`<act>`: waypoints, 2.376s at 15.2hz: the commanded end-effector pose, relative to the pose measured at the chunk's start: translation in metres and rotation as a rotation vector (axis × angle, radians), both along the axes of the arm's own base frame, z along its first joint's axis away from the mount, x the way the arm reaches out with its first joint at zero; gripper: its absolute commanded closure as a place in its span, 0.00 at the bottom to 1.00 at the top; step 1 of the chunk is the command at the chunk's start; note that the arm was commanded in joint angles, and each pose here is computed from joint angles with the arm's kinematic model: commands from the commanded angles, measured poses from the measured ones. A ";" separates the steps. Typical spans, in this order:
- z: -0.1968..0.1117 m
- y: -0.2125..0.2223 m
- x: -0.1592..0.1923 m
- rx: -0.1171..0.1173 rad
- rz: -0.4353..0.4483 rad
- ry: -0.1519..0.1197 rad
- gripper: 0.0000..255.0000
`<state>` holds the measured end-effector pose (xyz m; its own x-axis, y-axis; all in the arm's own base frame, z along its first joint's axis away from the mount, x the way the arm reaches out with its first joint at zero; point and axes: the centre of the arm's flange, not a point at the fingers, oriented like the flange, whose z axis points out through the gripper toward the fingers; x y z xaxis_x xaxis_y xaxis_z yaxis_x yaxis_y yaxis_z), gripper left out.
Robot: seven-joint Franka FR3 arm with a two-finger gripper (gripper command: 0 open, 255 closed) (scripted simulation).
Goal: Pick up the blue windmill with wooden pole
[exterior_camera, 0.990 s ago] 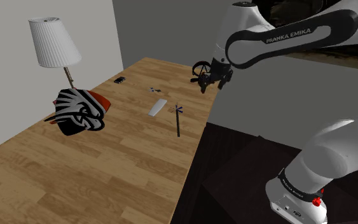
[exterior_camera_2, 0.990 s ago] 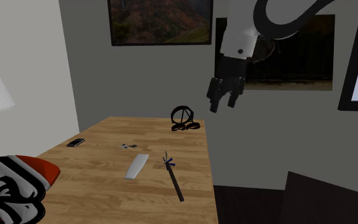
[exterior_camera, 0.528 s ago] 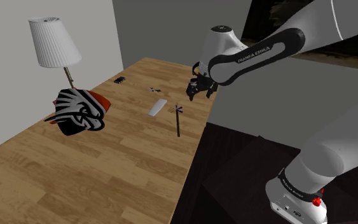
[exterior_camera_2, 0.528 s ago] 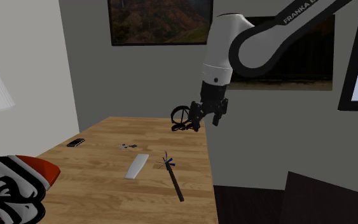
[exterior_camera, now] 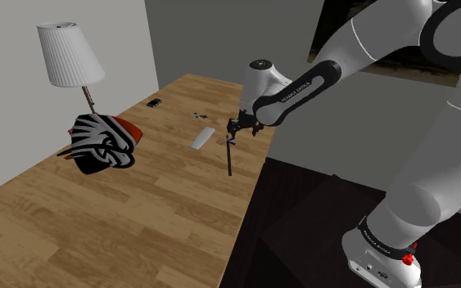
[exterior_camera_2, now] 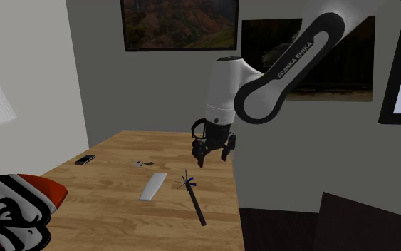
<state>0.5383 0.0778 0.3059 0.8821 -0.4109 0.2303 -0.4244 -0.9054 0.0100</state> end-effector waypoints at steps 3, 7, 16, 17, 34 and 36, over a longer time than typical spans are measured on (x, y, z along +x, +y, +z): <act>-0.042 0.001 0.034 -0.001 -0.055 -0.009 0.00; -0.083 -0.001 0.067 -0.002 -0.108 -0.017 0.00; -0.146 -0.004 0.100 -0.003 -0.163 -0.025 0.00; -0.151 -0.004 0.100 -0.003 -0.163 -0.025 0.00; -0.149 -0.004 0.100 -0.003 -0.163 -0.025 1.00; -0.139 -0.004 0.100 -0.003 -0.163 -0.025 1.00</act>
<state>0.6384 0.0739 0.1619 0.7978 -0.5472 0.2530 -0.5656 -0.8247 0.0001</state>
